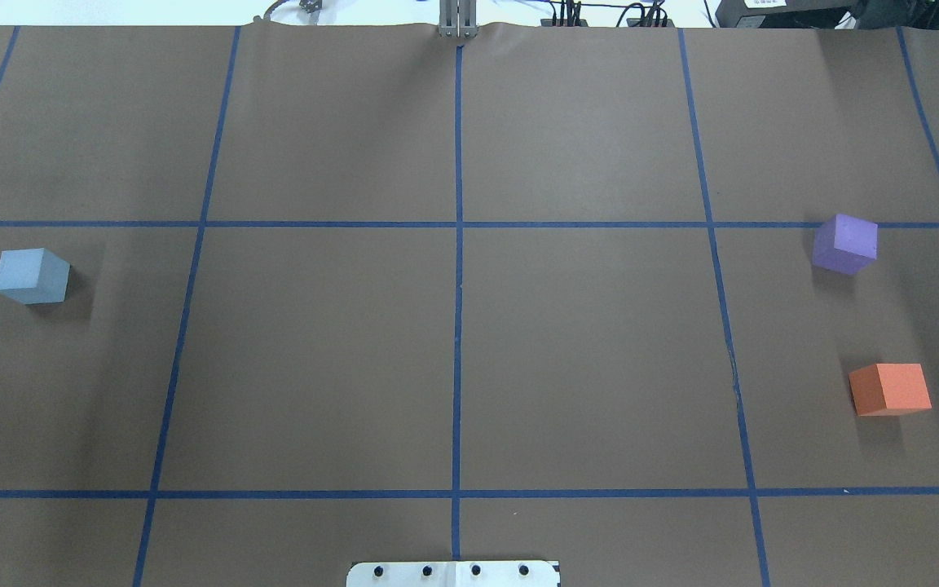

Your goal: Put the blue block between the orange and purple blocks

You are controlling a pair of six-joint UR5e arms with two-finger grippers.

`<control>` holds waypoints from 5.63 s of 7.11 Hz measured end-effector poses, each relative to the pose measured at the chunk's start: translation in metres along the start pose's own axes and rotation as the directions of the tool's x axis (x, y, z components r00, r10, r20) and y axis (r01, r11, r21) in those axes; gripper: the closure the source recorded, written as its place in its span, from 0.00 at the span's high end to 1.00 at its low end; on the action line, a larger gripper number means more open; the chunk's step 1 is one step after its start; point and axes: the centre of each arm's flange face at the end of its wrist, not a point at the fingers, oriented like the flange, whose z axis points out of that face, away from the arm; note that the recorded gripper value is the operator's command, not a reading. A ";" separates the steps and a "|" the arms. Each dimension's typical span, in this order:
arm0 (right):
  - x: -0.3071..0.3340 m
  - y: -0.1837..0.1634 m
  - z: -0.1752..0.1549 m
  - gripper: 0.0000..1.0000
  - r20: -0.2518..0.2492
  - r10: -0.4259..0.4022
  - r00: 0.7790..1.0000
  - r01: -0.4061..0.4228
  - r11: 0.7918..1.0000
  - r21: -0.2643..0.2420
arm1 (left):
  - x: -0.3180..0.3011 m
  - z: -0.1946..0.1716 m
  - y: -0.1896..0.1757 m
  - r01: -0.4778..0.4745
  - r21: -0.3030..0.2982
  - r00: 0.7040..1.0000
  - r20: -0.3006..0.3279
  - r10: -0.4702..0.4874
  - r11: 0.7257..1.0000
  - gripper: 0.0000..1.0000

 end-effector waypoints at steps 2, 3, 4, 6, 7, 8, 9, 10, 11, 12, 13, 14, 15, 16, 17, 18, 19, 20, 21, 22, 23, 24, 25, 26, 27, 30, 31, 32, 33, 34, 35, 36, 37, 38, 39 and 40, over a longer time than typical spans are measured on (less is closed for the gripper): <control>-0.001 0.000 -0.001 1.00 0.001 -0.007 1.000 0.007 1.000 0.003 | 0.000 -0.001 0.000 -0.001 0.002 1.000 0.001 0.001 1.000 1.00; -0.001 -0.001 -0.001 1.00 0.002 -0.007 1.000 0.007 1.000 0.003 | 0.002 -0.004 -0.002 -0.006 0.008 1.000 0.003 0.006 1.000 1.00; -0.002 -0.001 -0.001 1.00 0.003 -0.006 1.000 0.006 1.000 0.004 | 0.006 -0.009 -0.004 -0.015 0.018 1.000 0.005 0.015 1.000 1.00; -0.003 0.000 -0.002 1.00 0.004 -0.005 1.000 0.005 1.000 0.006 | 0.024 -0.026 -0.003 -0.048 0.056 0.999 0.004 0.048 0.997 1.00; -0.004 -0.001 -0.003 1.00 0.004 -0.006 1.000 0.006 1.000 0.008 | 0.038 -0.040 -0.006 -0.075 0.084 0.997 0.008 0.074 0.994 1.00; -0.006 -0.001 -0.005 1.00 0.004 -0.010 1.000 0.010 1.000 0.011 | 0.055 -0.056 -0.009 -0.078 0.115 0.997 0.002 0.078 0.990 1.00; -0.009 -0.002 -0.008 1.00 0.003 -0.016 1.000 0.016 1.000 0.017 | 0.076 -0.059 -0.016 -0.006 0.126 0.999 -0.048 0.012 0.992 1.00; -0.013 -0.004 -0.012 1.00 0.002 -0.023 1.000 0.023 0.999 0.025 | 0.106 -0.051 -0.026 0.099 0.109 0.990 -0.112 -0.086 0.989 1.00; -0.018 -0.008 -0.017 1.00 -0.001 -0.034 0.999 0.034 0.999 0.036 | 0.142 -0.036 -0.036 0.189 0.082 0.972 -0.156 -0.175 0.978 1.00; -0.023 -0.012 -0.023 1.00 -0.005 -0.046 0.999 0.047 0.998 0.047 | 0.174 -0.017 -0.042 0.262 0.056 0.953 -0.173 -0.249 0.963 1.00; -0.026 -0.014 -0.026 1.00 -0.006 -0.054 0.999 0.055 0.997 0.053 | 0.201 0.002 -0.045 0.314 0.039 0.939 -0.161 -0.304 0.949 1.00; -0.027 -0.015 -0.027 1.00 -0.005 -0.057 0.998 0.057 0.997 0.054 | 0.227 0.025 -0.047 0.344 0.037 0.932 -0.130 -0.337 0.938 1.00; -0.026 -0.015 -0.026 1.00 -0.003 -0.054 0.999 0.054 0.997 0.053 | 0.252 0.050 -0.047 0.354 0.044 0.933 -0.087 -0.349 0.934 1.00; -0.025 -0.014 -0.024 1.00 -0.002 -0.049 0.999 0.049 0.998 0.050 | 0.272 0.072 -0.044 0.347 0.046 0.937 -0.048 -0.345 0.937 1.00; -0.023 -0.013 -0.023 1.00 -0.001 -0.045 0.999 0.045 0.998 0.047 | 0.287 0.093 -0.041 0.329 0.046 0.944 -0.012 -0.329 0.943 1.00; -0.023 -0.013 -0.023 1.00 -0.002 -0.045 0.999 0.045 0.998 0.047 | 0.292 0.110 -0.040 0.312 0.049 0.950 0.007 -0.312 0.949 1.00; -0.024 -0.014 -0.024 1.00 -0.002 -0.046 0.999 0.046 0.998 0.049 | 0.287 0.128 -0.040 0.298 0.058 0.954 0.009 -0.299 0.953 1.00; -0.025 -0.015 -0.025 1.00 -0.003 -0.049 0.999 0.049 0.997 0.052 | 0.282 0.142 -0.042 0.290 0.067 0.957 0.002 -0.291 0.955 1.00; -0.026 -0.016 -0.026 1.00 -0.004 -0.052 0.999 0.053 0.997 0.054 | 0.280 0.149 -0.046 0.288 0.072 0.958 -0.005 -0.288 0.955 1.00; -0.027 -0.017 -0.027 1.00 -0.005 -0.055 0.998 0.055 0.997 0.056 | 0.281 0.151 -0.048 0.287 0.072 0.958 -0.011 -0.287 0.955 1.00; -0.027 -0.018 -0.028 1.00 -0.005 -0.056 0.998 0.056 0.997 0.057 | 0.281 0.153 -0.049 0.286 0.070 0.958 -0.014 -0.285 0.956 0.99; -0.027 -0.018 -0.028 1.00 -0.005 -0.056 0.998 0.057 0.997 0.057 | 0.278 0.156 -0.048 0.285 0.066 0.959 -0.010 -0.285 0.956 0.94; -0.027 -0.018 -0.028 1.00 -0.006 -0.056 0.998 0.057 0.997 0.057 | 0.277 0.159 -0.047 0.284 0.060 0.959 -0.006 -0.284 0.957 0.50; -0.027 -0.018 -0.028 1.00 -0.006 -0.056 0.998 0.057 0.997 0.056 | 0.279 0.161 -0.047 0.281 0.057 0.960 -0.007 -0.281 0.958 0.01; -0.027 -0.018 -0.027 1.00 -0.005 -0.056 0.998 0.056 0.997 0.056 | 0.284 0.160 -0.049 0.279 0.059 0.960 -0.014 -0.279 0.958 0.00; -0.024 -0.014 -0.025 1.00 -0.001 -0.047 0.999 0.047 0.998 0.050 | 0.324 0.119 -0.056 0.252 0.022 0.961 -0.125 -0.247 0.968 0.00; -0.025 -0.012 -0.025 1.00 0.001 -0.042 0.999 0.041 0.998 0.051 | 0.352 0.092 -0.071 0.251 0.007 0.958 -0.144 -0.247 0.968 0.00; -0.030 -0.015 -0.030 1.00 0.002 -0.034 0.999 0.034 0.997 0.062 | 0.392 0.056 -0.097 0.254 -0.005 0.957 -0.147 -0.252 0.967 0.00; -0.041 -0.025 -0.042 1.00 0.003 -0.025 1.000 0.025 0.996 0.084 | 0.437 0.016 -0.122 0.264 -0.015 0.953 -0.149 -0.263 0.964 0.00; -0.053 -0.039 -0.056 1.00 0.003 -0.026 1.000 0.026 0.994 0.110 | 0.485 -0.010 -0.139 0.277 -0.028 0.948 -0.158 -0.277 0.961 0.00; -0.069 -0.054 -0.072 1.00 0.009 -0.030 1.000 0.029 0.991 0.133 | 0.546 -0.021 -0.155 0.286 -0.044 0.942 -0.171 -0.290 0.957 0.00; -0.089 -0.071 -0.092 1.00 0.020 -0.021 1.000 0.018 0.988 0.150 | 0.615 -0.021 -0.170 0.299 -0.055 0.936 -0.177 -0.304 0.953 0.00; -0.114 -0.087 -0.115 1.00 0.030 -0.005 1.000 0.000 0.988 0.156 | 0.686 -0.016 -0.184 0.300 -0.060 0.936 -0.173 -0.306 0.952 0.00; -0.143 -0.103 -0.138 1.00 0.034 0.005 0.999 -0.010 0.989 0.150 | 0.750 -0.008 -0.193 0.288 -0.060 0.943 -0.159 -0.294 0.956 0.00; -0.175 -0.115 -0.157 1.00 0.038 0.014 0.999 -0.020 0.990 0.138 | 0.794 -0.001 -0.196 0.276 -0.051 0.949 -0.143 -0.280 0.960 0.00; -0.210 -0.123 -0.167 1.00 0.046 0.036 0.998 -0.041 0.991 0.127 | 0.822 0.007 -0.197 0.264 -0.039 0.956 -0.125 -0.267 0.964 0.00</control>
